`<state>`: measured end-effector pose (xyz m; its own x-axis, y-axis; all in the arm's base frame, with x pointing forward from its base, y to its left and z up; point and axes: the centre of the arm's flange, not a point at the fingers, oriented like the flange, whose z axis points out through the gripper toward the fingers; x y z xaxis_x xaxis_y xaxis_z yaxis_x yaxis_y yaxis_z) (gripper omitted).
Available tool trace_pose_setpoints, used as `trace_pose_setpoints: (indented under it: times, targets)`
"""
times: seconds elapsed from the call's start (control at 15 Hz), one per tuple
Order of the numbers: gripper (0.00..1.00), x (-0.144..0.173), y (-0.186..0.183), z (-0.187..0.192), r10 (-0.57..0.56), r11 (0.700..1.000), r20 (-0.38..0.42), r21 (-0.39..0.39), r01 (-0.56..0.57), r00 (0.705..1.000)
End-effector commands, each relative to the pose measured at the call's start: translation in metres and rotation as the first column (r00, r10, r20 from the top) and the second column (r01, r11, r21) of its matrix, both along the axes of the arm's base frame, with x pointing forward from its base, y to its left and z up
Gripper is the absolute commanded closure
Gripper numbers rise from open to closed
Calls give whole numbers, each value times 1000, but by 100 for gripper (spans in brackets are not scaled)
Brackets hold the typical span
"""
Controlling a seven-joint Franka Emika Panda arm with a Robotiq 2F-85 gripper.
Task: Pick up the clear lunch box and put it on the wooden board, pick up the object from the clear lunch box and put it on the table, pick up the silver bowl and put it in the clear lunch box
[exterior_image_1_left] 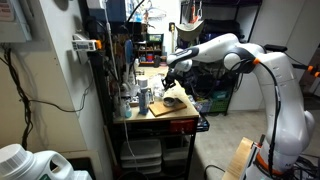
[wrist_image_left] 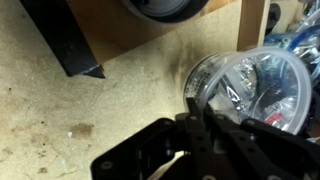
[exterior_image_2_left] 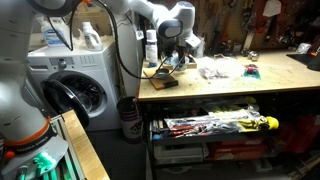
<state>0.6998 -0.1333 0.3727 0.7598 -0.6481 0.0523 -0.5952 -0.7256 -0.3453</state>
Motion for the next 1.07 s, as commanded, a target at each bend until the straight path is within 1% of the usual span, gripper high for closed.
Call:
trace_pose_setpoints:
  times: [0.0, 0.13, 0.27, 0.4, 0.53, 0.67, 0.73, 0.87, 1.0]
  targets:
    - [99, -23, 9, 41, 97, 995, 57, 33, -99, 994]
    - [99, -30, 24, 62, 168, 985, 64, 31, -171, 984]
    - [99, -39, 41, 79, 247, 968, 48, 35, -249, 968]
    - [99, -50, 56, 91, 325, 944, 15, 55, -325, 946]
    - [99, -63, 67, 94, 399, 916, -43, 66, -396, 916]
    - [99, -72, 73, 91, 468, 884, -91, 71, -463, 879]
    - [99, -75, 76, 86, 505, 863, -100, 65, -501, 857]
    - [99, -77, 80, 77, 553, 833, -118, 66, -549, 825]
    - [99, -77, 85, 63, 582, 813, -115, 52, -580, 805]
